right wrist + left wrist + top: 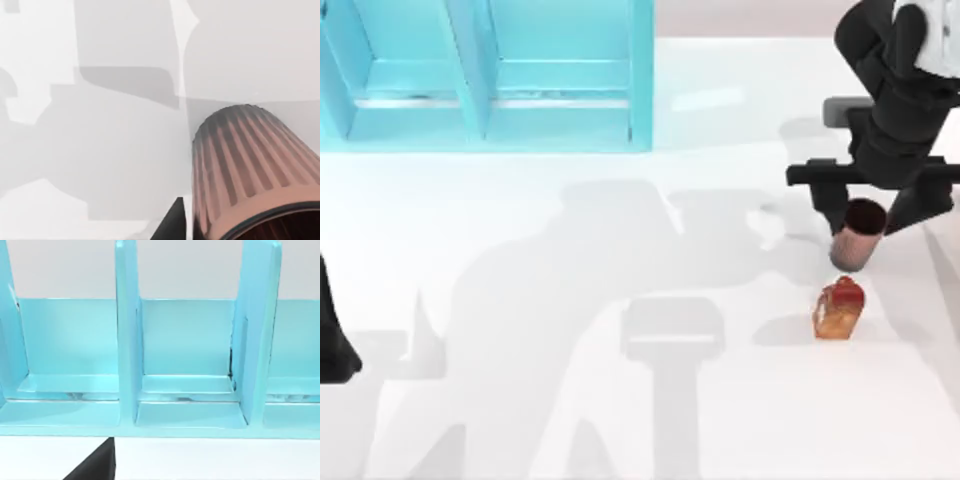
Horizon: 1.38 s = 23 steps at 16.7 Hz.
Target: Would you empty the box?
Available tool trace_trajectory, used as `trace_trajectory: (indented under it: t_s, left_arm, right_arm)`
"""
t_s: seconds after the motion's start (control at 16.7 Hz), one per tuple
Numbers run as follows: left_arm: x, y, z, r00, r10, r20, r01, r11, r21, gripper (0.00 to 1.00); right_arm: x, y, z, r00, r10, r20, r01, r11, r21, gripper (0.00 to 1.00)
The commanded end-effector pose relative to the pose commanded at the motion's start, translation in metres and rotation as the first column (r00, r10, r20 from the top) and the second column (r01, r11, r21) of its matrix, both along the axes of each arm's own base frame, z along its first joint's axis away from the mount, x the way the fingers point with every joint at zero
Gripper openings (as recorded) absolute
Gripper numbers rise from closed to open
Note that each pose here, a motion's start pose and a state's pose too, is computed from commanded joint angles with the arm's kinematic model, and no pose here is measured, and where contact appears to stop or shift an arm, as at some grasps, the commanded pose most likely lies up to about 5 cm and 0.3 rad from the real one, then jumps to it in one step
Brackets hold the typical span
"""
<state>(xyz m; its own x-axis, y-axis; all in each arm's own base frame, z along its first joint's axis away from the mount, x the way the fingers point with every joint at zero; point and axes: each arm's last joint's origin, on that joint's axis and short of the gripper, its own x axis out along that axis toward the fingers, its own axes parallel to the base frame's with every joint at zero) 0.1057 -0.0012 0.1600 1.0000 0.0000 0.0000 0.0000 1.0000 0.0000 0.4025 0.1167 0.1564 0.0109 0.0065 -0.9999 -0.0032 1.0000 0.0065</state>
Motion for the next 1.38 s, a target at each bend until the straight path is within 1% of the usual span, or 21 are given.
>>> trace_trajectory:
  t_s: [0.18, 0.24, 0.84, 1.38]
  left_arm:
    - [0.000, 0.000, 0.000, 1.000, 0.000, 0.000, 0.000, 1.000, 0.000, 1.00]
    - [0.000, 0.000, 0.000, 1.000, 0.000, 0.000, 0.000, 1.000, 0.000, 1.00]
    - [0.000, 0.000, 0.000, 1.000, 0.000, 0.000, 0.000, 1.000, 0.000, 1.00]
    - [0.000, 0.000, 0.000, 1.000, 0.000, 0.000, 0.000, 1.000, 0.000, 1.00]
  right_arm:
    - [0.000, 0.000, 0.000, 1.000, 0.000, 0.000, 0.000, 1.000, 0.000, 0.98]
    - [0.000, 0.000, 0.000, 1.000, 0.000, 0.000, 0.000, 1.000, 0.000, 1.00]
    - [0.001, 0.000, 0.003, 1.000, -0.003, -0.004, 0.003, 1.000, 0.000, 1.00]
    - [0.005, 0.002, 0.074, 1.000, 0.002, -0.016, -0.003, 1.000, -0.010, 1.00]
